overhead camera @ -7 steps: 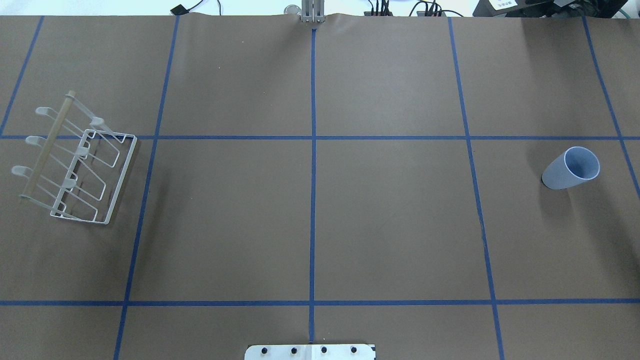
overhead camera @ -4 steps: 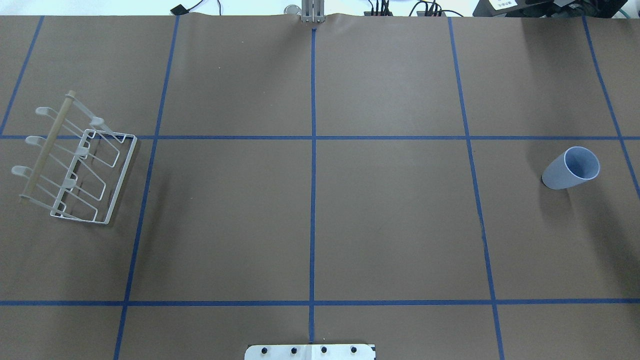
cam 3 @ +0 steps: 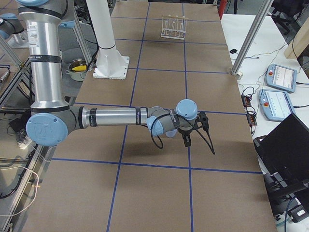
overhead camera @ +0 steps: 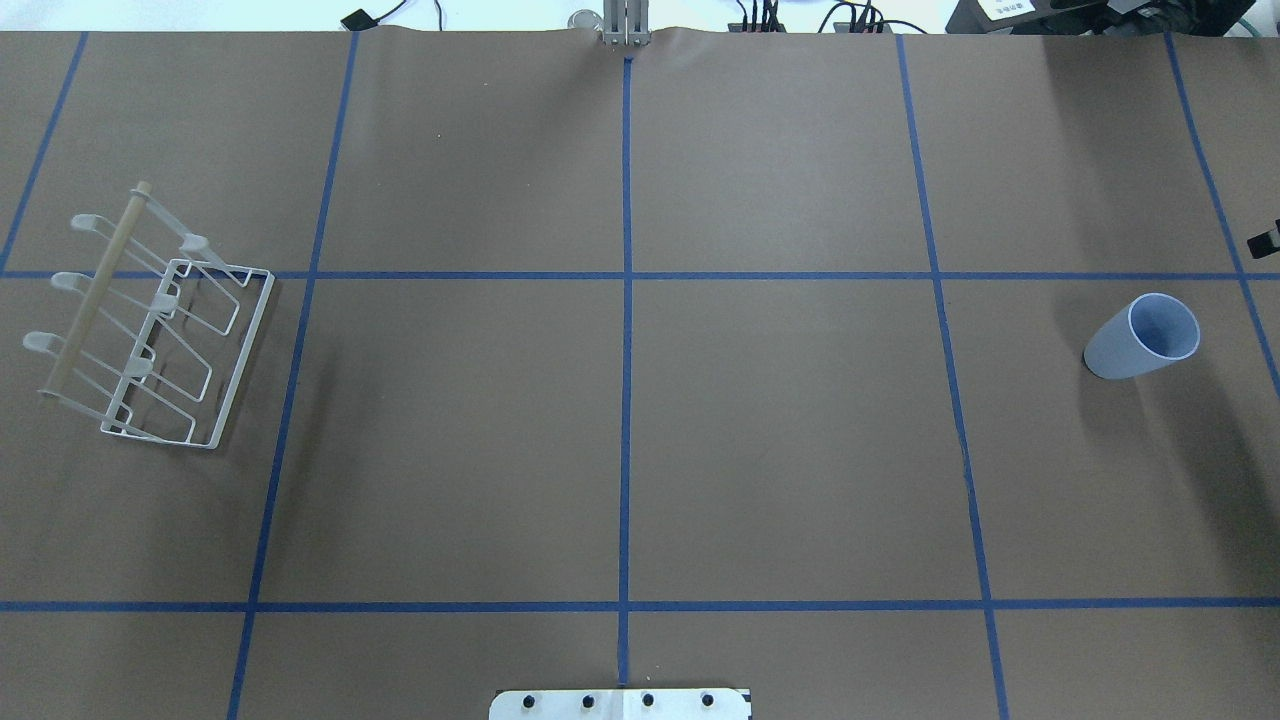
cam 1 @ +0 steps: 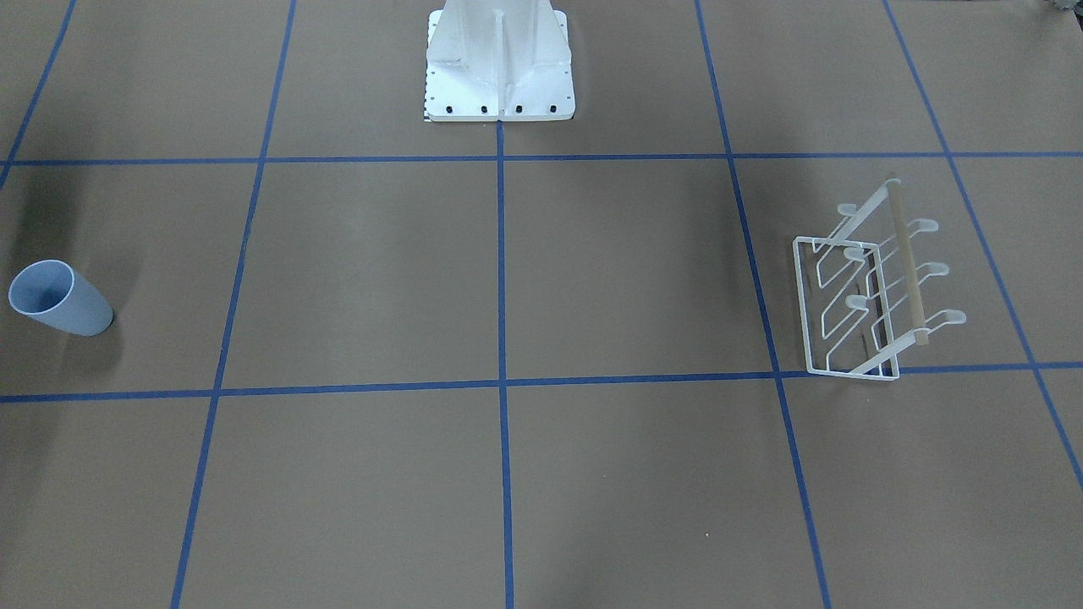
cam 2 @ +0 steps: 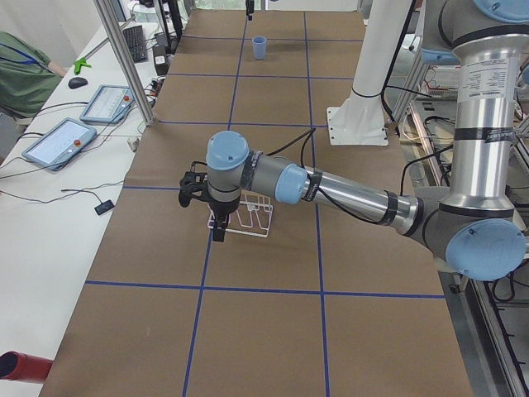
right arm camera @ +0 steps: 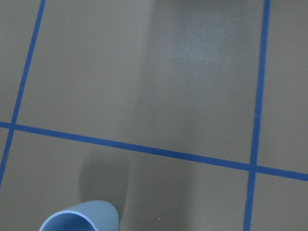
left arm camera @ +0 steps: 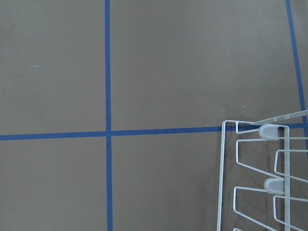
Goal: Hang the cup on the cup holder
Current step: 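Lower the right gripper onto the rim of the light blue cup and grasp it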
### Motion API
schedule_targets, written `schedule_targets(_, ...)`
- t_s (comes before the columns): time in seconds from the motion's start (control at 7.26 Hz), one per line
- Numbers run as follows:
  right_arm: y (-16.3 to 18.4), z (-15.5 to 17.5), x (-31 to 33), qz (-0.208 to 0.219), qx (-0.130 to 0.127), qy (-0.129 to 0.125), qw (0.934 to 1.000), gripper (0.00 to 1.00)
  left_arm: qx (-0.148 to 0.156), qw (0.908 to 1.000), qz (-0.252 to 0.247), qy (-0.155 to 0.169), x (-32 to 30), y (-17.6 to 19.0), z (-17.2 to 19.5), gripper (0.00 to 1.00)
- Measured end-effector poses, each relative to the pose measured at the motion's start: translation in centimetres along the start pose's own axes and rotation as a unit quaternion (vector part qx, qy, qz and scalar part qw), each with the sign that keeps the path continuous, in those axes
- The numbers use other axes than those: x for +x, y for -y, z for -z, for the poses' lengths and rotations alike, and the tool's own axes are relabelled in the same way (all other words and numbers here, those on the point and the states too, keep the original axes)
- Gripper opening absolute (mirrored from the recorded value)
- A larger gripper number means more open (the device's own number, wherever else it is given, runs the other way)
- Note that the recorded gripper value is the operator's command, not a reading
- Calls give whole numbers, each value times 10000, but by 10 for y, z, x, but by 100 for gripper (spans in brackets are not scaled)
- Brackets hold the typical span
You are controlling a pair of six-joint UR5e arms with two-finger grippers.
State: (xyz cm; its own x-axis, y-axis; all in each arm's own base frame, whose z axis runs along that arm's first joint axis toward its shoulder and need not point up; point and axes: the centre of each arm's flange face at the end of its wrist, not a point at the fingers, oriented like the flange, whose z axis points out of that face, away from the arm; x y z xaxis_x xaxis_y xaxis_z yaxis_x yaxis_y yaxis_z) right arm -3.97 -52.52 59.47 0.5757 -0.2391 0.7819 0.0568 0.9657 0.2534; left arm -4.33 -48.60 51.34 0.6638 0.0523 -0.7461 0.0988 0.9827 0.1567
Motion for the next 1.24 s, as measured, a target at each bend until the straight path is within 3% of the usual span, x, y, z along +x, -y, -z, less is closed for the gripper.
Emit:
schedule_targets(0.41, -3, -35, -22, 313, -254, 149, 9991, 100, -11, 10000, 22, 7, -2, 1, -1, 98)
schedule_targets(0.96, -9, -65, -35, 403, -539, 196, 9975, 98, -12, 10000, 34, 5, -2, 1, -2, 98)
schedule_targets(1.24, -11, -70, -36, 370, -616, 215, 9972, 0, -10, 10000, 33, 3, -1, 2, -2, 98)
